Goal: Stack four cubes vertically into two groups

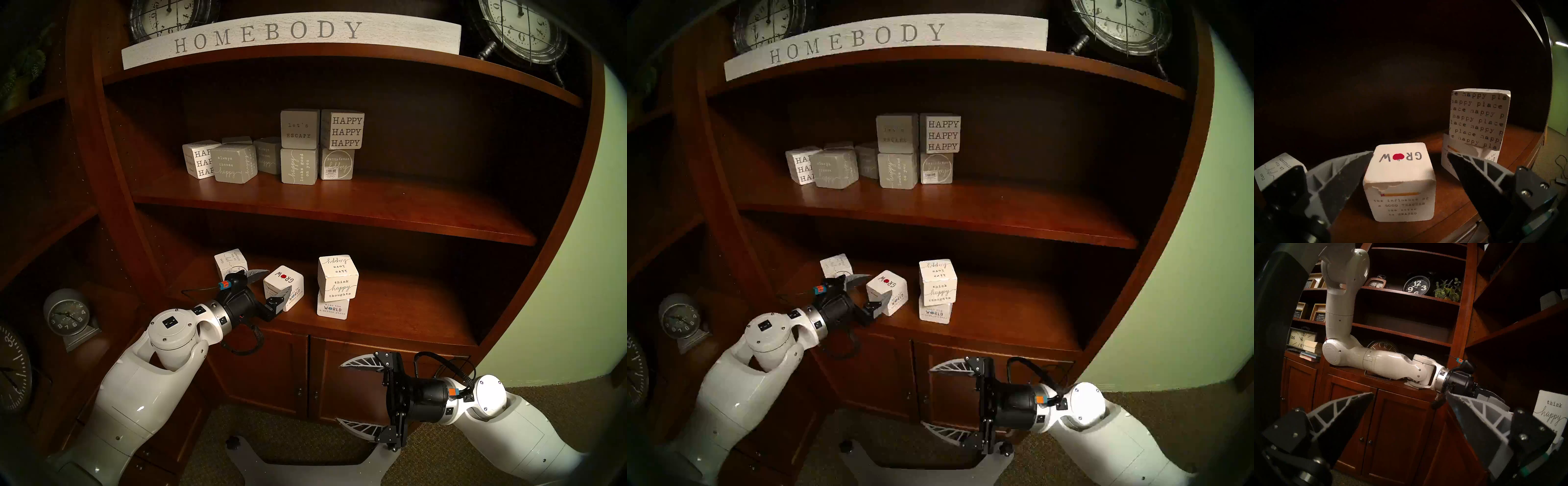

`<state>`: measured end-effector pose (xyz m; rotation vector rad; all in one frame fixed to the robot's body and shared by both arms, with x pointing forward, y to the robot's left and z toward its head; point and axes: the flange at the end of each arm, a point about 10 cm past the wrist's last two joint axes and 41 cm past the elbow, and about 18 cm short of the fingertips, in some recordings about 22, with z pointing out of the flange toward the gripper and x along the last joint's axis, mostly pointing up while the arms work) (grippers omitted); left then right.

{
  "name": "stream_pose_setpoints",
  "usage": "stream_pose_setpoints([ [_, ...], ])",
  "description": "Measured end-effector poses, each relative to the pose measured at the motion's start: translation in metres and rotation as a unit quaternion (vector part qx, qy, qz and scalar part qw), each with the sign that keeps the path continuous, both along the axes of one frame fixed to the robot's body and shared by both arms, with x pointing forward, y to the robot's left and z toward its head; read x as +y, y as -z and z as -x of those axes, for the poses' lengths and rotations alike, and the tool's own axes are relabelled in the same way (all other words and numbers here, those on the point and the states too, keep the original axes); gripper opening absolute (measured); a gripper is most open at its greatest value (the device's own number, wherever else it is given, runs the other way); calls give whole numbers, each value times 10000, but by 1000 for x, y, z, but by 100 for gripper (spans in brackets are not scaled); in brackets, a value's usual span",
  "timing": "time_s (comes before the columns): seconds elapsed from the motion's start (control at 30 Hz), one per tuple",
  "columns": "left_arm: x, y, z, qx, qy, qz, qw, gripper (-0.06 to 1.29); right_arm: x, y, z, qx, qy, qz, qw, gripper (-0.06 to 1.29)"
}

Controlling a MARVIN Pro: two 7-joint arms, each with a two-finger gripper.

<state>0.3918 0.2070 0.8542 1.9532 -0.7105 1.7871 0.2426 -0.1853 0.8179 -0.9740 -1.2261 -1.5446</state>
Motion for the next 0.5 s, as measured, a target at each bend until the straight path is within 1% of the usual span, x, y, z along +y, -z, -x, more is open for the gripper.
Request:
stream_pose_setpoints([
  [0.17, 0, -1, -4, -11, -7, 7, 10000, 121, 0, 0, 0, 0, 1, -1, 10000, 119],
  [0.5, -2, 6, -11, 56, -4, 24, 10000, 121, 0, 0, 0, 1, 2, -4, 10000, 119],
])
